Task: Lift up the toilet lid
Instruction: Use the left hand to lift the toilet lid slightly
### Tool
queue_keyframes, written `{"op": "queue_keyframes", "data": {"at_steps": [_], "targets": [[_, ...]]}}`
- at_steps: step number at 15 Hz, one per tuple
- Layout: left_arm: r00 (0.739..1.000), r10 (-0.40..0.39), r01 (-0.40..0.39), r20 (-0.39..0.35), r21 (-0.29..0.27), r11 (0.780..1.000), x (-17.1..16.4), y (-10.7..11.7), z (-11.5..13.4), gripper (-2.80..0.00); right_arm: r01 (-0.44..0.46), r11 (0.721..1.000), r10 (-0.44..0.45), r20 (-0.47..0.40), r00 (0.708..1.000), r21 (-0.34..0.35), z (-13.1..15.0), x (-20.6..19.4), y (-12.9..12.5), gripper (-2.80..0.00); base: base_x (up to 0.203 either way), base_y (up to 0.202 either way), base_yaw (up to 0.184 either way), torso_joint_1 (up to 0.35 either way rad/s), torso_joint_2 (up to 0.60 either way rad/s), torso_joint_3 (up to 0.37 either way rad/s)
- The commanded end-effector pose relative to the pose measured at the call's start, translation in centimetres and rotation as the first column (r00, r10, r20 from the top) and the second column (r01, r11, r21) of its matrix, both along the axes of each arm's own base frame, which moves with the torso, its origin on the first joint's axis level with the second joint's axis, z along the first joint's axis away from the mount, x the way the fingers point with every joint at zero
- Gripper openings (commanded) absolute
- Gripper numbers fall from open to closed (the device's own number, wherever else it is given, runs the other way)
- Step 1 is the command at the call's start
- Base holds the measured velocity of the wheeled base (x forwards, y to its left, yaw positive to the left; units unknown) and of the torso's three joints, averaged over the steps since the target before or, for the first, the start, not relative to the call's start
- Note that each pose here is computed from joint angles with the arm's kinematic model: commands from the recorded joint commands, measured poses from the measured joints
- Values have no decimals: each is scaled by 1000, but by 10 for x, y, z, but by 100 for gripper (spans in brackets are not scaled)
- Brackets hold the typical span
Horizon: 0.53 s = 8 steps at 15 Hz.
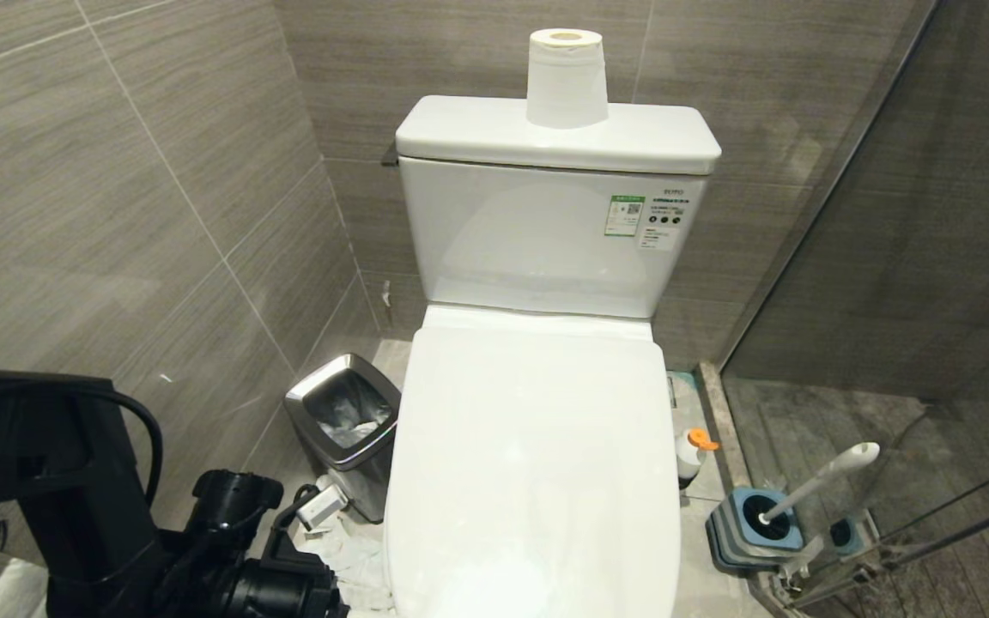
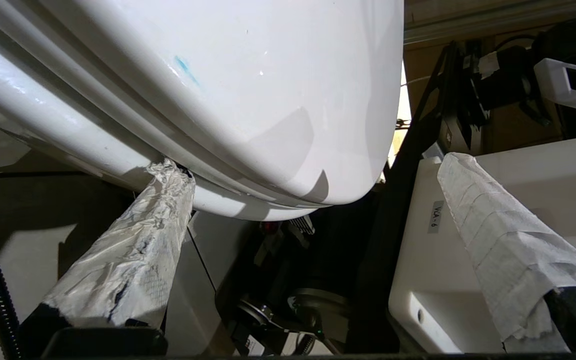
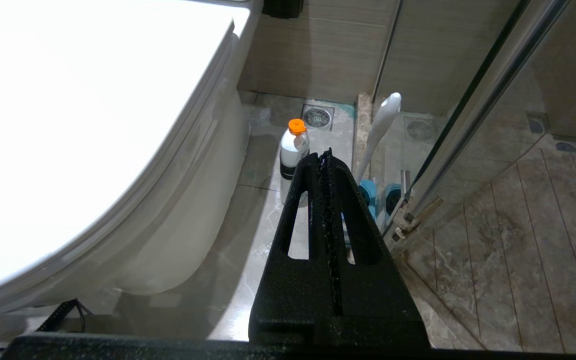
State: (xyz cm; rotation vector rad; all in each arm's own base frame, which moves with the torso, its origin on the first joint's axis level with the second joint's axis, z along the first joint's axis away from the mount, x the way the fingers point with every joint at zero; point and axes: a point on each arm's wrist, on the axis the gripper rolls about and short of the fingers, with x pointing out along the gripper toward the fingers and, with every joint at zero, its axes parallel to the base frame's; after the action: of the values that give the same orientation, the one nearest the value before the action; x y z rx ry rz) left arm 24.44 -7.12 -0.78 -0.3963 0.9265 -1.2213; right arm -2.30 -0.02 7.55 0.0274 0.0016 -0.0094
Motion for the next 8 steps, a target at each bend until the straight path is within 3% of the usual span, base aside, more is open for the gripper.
{"op": "queue_keyframes", "data": {"at_steps": [1, 8], "targets": [[1000, -17, 17, 21, -20, 1000, -1, -2, 6, 0, -2, 1000, 2, -1, 1000, 0, 0, 0, 0, -280, 0, 0, 0, 0, 0, 0], [999, -42, 42, -1, -67, 997, -2, -7, 15, 0, -1, 1000, 1, -1, 1000, 0, 0, 0, 0, -280, 0, 0, 0, 0, 0, 0]]}}
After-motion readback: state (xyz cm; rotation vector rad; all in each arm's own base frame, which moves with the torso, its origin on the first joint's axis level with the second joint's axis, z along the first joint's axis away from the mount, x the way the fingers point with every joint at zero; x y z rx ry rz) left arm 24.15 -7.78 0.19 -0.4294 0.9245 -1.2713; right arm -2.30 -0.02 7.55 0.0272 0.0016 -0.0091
